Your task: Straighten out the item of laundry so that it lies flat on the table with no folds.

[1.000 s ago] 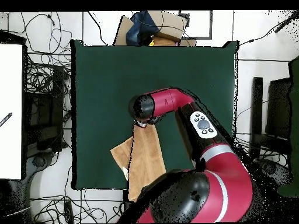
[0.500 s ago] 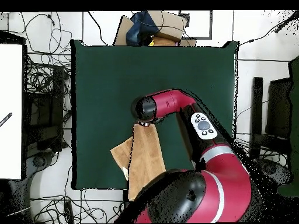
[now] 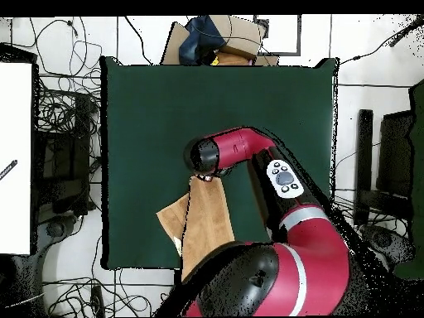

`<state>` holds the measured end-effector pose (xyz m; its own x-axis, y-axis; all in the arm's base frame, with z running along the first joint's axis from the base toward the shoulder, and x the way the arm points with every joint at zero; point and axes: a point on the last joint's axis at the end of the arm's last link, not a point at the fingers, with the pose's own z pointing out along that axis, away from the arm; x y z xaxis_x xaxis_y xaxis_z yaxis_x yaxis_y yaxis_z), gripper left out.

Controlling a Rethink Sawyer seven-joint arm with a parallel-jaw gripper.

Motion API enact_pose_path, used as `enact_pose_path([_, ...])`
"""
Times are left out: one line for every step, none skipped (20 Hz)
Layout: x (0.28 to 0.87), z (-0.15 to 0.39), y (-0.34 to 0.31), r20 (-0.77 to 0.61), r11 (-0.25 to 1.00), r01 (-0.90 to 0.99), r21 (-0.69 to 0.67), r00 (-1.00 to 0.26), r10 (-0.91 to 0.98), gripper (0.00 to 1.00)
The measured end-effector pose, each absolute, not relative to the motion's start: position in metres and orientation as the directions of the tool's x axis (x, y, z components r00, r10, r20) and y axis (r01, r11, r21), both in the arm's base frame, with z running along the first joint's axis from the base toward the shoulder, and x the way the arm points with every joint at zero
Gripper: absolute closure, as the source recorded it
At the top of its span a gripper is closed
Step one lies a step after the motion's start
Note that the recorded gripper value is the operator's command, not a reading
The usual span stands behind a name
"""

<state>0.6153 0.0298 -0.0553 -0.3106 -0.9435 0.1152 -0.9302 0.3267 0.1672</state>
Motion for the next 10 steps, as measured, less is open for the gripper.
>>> enact_pose_path([0.615,-0.055,0.029,0.118,0.327,-0.93,0.167,-0.311,-0.943,1.0])
enact_pose_path([0.614,-0.055,0.026,0.126,0.33,-0.929,0.166,-0.312,-0.942,1.0])
enact_pose_path([0.612,-0.056,0.019,0.137,0.34,-0.925,0.168,-0.319,-0.938,1.0])
enact_pose_path([0.609,-0.056,0.013,0.148,0.349,-0.921,0.17,-0.326,-0.934,0.0])
enact_pose_path([0.609,-0.056,0.012,0.149,0.35,-0.921,0.171,-0.327,-0.933,0.0])
enact_pose_path([0.609,-0.056,0.012,0.15,0.351,-0.92,0.172,-0.328,-0.933,0.0])
enact_pose_path([0.609,-0.056,0.011,0.151,0.353,-0.92,0.173,-0.329,-0.932,0.0])
enact_pose_path([0.607,-0.056,0.01,0.154,0.357,-0.917,0.179,-0.332,-0.931,0.0])
enact_pose_path([0.606,-0.056,0.011,0.157,0.361,-0.913,0.189,-0.335,-0.929,0.0])
enact_pose_path([0.605,-0.055,0.011,0.16,0.367,-0.908,0.201,-0.339,-0.927,0.0])
